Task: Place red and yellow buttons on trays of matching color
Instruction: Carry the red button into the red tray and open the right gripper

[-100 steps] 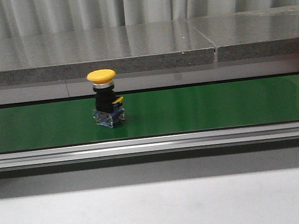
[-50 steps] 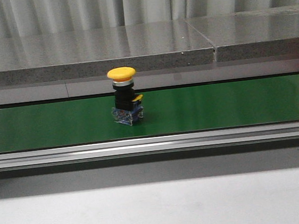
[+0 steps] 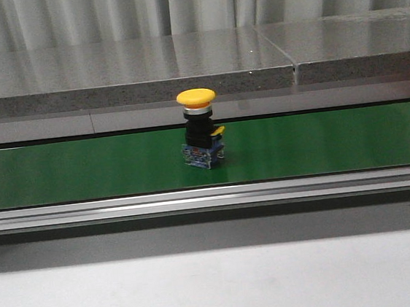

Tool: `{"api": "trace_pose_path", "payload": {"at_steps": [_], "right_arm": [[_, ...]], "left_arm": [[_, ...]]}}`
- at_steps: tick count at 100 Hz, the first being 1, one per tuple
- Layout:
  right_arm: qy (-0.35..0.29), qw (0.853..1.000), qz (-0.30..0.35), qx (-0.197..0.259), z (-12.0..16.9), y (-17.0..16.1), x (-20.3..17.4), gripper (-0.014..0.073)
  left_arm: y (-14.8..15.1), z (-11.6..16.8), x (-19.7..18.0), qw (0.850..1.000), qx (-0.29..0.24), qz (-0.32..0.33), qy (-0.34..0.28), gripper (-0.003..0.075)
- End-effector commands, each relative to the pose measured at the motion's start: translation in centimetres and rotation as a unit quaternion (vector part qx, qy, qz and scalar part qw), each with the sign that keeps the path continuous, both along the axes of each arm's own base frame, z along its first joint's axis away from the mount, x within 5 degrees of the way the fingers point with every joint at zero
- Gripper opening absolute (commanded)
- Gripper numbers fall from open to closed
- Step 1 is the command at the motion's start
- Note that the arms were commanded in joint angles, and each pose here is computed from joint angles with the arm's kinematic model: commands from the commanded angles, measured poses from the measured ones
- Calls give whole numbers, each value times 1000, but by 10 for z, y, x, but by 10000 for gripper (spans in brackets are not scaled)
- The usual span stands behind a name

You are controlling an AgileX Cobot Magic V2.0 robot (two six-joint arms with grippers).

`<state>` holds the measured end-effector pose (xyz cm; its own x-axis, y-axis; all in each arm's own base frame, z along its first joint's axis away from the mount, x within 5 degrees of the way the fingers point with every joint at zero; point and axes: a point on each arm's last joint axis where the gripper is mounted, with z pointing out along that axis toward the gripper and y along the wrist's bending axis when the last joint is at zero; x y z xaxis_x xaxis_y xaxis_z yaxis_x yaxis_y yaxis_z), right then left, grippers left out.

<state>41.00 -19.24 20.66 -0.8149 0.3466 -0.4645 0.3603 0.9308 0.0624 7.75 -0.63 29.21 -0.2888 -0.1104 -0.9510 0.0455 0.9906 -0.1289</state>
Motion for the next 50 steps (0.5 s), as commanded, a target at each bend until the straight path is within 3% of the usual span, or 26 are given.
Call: {"api": "trace_pose_path", "payload": {"at_steps": [1,23,50], "right_arm": [[-64,997,-3,-35,36,-5,2,48],[-60,998,-3,-33,31,-5,4,104],[-51,998,-2,-28,27,-5,3,430]], "left_arm": [[-1,15,2,999,-5,-6,-46,-19],[-1,15,2,999,-5,-6,-46,-19],[-1,15,2,999,-5,-6,-46,-19]]}}
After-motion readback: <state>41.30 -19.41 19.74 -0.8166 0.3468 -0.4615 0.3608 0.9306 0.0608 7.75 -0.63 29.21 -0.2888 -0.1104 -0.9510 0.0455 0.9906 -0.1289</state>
